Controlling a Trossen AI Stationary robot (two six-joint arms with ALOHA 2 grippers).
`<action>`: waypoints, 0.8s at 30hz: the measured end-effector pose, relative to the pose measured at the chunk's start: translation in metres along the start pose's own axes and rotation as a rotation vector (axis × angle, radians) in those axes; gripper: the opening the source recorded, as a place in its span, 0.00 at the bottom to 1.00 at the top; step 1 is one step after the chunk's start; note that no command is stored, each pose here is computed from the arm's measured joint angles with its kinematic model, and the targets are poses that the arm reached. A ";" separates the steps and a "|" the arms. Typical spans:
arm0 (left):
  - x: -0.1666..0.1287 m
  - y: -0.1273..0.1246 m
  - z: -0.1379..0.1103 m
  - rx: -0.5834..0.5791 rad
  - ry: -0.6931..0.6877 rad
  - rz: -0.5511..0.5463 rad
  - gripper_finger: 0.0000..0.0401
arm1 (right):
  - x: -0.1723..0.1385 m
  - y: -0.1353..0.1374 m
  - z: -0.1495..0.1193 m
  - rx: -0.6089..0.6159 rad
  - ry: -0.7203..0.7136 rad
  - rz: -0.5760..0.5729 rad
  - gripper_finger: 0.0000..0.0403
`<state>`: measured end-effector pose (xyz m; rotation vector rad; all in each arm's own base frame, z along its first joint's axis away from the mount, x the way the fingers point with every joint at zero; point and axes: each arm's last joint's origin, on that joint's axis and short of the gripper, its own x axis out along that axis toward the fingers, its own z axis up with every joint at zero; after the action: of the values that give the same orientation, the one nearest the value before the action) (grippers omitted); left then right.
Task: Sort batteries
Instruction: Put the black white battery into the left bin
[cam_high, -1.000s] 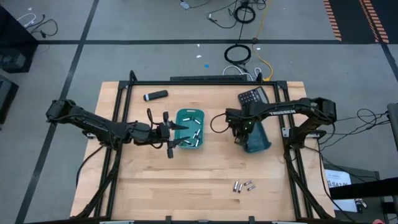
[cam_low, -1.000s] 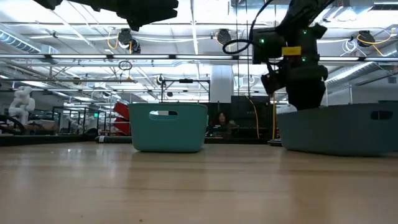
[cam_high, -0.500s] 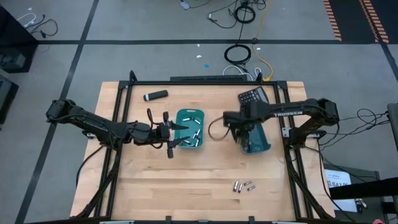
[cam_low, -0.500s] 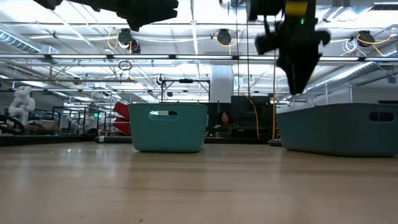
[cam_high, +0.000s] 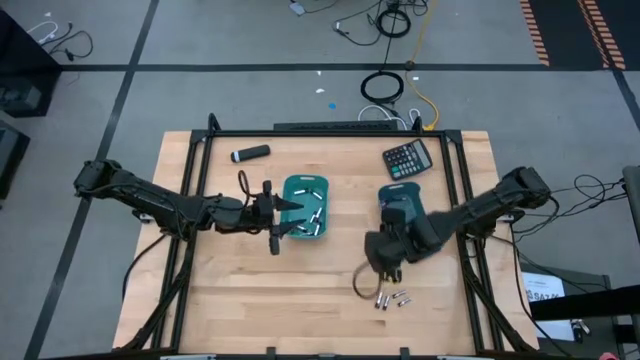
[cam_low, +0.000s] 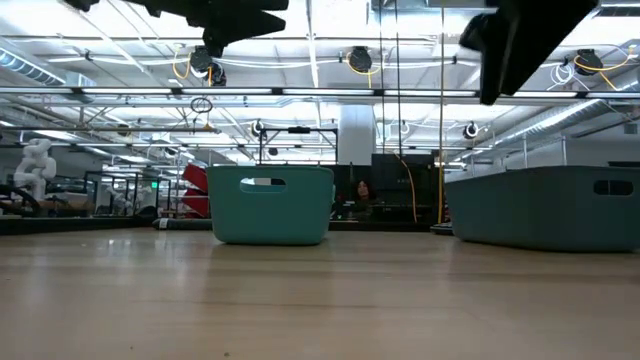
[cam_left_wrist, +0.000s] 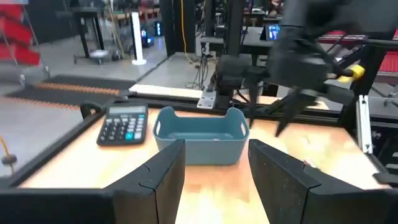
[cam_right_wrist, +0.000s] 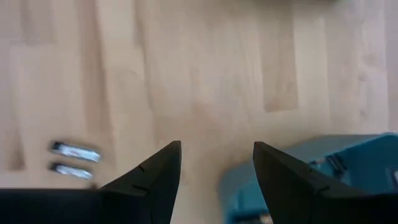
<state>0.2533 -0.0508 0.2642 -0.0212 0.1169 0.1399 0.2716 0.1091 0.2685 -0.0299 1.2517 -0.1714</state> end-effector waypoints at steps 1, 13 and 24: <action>0.000 -0.002 0.002 -0.011 0.009 -0.004 0.46 | -0.003 0.008 -0.003 0.006 -0.025 -0.002 0.48; 0.037 -0.037 0.014 0.068 0.129 0.009 0.46 | 0.001 0.085 -0.038 -0.108 -0.062 0.046 0.48; 0.049 -0.046 0.009 -0.022 0.099 0.023 0.46 | 0.042 0.132 -0.058 -0.445 0.013 0.045 0.48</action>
<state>0.3091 -0.0890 0.2678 -0.0483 0.2143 0.1634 0.2442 0.2372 0.1952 -0.3844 1.2824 0.1493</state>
